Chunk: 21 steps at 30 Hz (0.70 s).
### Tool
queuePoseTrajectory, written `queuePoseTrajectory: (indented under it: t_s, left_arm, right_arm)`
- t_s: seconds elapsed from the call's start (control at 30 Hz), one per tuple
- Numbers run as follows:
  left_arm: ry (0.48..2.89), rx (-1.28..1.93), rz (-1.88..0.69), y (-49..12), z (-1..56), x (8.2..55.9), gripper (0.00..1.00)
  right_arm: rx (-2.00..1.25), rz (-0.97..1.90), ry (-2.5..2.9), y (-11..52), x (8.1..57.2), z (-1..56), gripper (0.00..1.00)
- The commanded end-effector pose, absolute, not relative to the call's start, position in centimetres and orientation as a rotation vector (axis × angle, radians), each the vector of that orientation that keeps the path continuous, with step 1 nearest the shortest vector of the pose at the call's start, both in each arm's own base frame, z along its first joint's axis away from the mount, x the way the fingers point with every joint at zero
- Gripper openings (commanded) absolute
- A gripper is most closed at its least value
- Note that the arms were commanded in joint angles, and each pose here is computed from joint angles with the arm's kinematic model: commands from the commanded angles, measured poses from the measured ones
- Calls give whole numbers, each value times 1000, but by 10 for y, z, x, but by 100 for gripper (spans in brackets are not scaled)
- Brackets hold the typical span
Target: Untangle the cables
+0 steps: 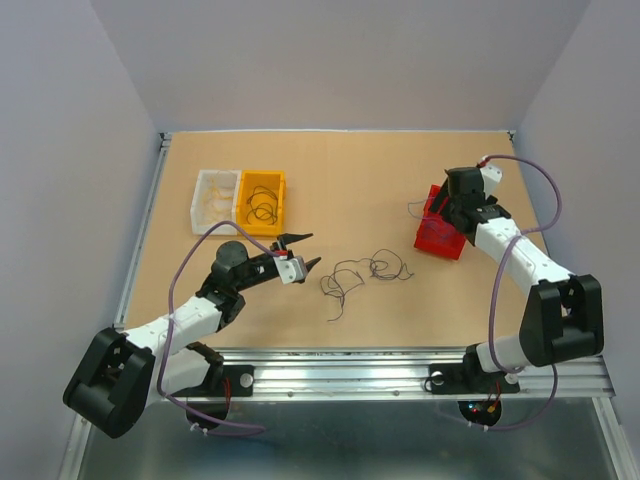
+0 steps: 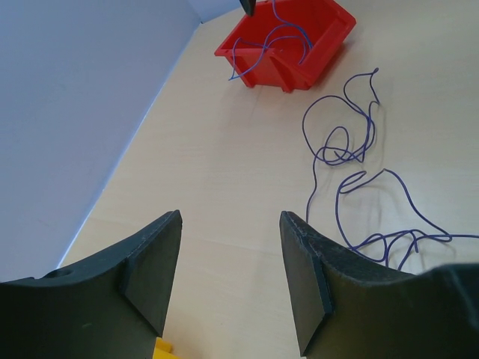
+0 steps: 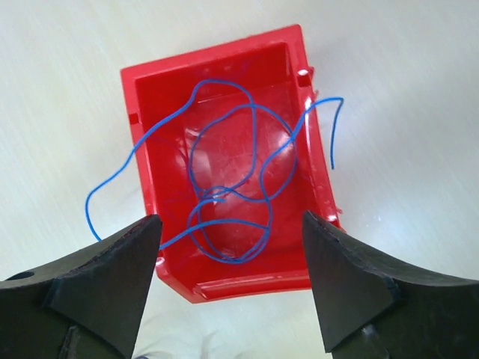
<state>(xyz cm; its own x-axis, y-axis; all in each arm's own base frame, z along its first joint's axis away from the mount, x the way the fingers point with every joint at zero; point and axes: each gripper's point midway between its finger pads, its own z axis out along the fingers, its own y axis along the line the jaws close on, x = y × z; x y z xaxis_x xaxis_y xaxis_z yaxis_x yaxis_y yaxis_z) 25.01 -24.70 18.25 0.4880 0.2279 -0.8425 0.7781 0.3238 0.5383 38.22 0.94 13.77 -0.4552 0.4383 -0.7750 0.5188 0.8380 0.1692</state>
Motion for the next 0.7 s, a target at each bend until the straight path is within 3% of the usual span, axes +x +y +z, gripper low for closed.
queuePoseTrajectory:
  t_s: [0.0,0.17,0.3,0.37,0.67]
  left_arm:
    - [982,1214,-445,-247,198,248,66]
    - [976,1217,-443,-247,198,247,66]
    - [975,1222,-444,-247,197,247,66]
    - [972,1222,-441,-247,198,247,66]
    - [977,1223,-442,-247,197,247,66]
  right_arm:
    - [652,-77,2098,16,404,162,80]
    - [642,-48,2155,26,414,143,79]
    - [536,32,2197,46,414,134,84]
    - [468,-14,2190,48,413,137,88]
    - [332,-224,2153,65,417,144,87]
